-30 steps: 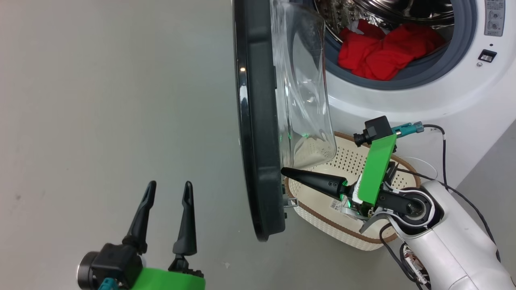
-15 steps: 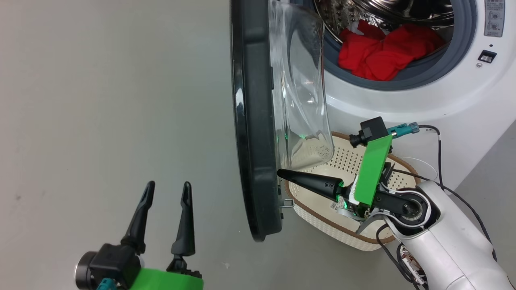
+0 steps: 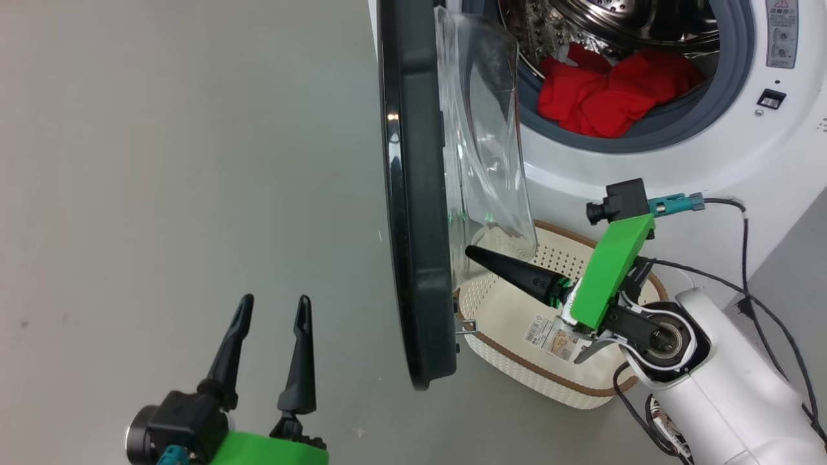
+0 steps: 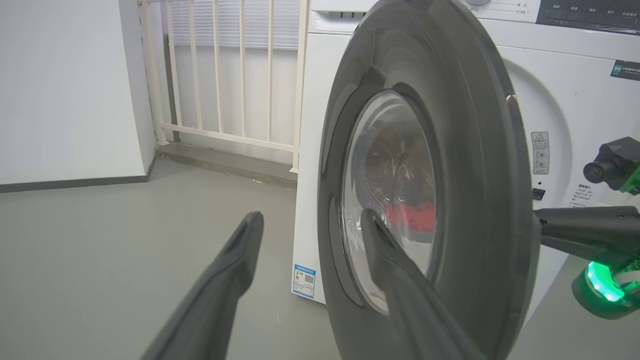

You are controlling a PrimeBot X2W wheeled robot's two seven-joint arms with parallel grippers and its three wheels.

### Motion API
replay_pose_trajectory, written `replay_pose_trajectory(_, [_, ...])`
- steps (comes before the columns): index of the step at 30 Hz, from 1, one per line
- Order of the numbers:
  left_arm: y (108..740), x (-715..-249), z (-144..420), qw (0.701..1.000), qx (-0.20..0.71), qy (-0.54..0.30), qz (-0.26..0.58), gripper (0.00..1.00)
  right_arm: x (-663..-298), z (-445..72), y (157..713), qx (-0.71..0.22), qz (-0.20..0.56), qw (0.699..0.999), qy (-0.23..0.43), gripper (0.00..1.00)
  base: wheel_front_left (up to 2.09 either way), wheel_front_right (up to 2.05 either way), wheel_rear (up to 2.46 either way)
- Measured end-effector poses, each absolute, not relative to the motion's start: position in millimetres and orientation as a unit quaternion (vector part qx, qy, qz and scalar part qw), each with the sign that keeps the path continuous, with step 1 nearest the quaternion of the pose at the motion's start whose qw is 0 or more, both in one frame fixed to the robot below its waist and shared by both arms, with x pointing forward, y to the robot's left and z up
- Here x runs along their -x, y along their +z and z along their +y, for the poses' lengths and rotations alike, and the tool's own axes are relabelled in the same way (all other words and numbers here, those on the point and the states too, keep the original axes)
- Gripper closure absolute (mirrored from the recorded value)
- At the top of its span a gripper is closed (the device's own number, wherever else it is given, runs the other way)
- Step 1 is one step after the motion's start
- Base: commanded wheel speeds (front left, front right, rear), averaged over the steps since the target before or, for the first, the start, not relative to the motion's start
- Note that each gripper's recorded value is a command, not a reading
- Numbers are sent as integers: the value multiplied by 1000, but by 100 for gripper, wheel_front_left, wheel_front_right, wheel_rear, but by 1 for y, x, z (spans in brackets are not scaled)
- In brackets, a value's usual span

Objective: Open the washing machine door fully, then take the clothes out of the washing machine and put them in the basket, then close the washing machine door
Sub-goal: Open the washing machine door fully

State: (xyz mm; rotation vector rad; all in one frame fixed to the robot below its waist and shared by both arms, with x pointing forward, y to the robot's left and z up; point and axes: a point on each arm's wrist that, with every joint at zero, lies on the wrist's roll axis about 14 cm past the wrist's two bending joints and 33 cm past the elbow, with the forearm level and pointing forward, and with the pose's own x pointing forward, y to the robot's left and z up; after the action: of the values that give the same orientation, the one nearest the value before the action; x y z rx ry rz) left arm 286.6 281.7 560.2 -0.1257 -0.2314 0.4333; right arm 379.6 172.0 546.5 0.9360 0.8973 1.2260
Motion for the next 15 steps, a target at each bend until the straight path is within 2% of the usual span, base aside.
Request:
replay_pose_trajectory(5, [558,-287,278,970,67,207,-112,0,-396,159,547,-367,315,708,515,0,0,0,0])
replay_pose_trajectory(10, [555,-287,275,971,72,200,-108,0,-412,143,542,-287,219,792,493,0,0,0,0])
replay_pose_trajectory(15, [553,-288,273,972,77,195,-106,0,-417,133,541,-236,151,831,481,0,0,0,0])
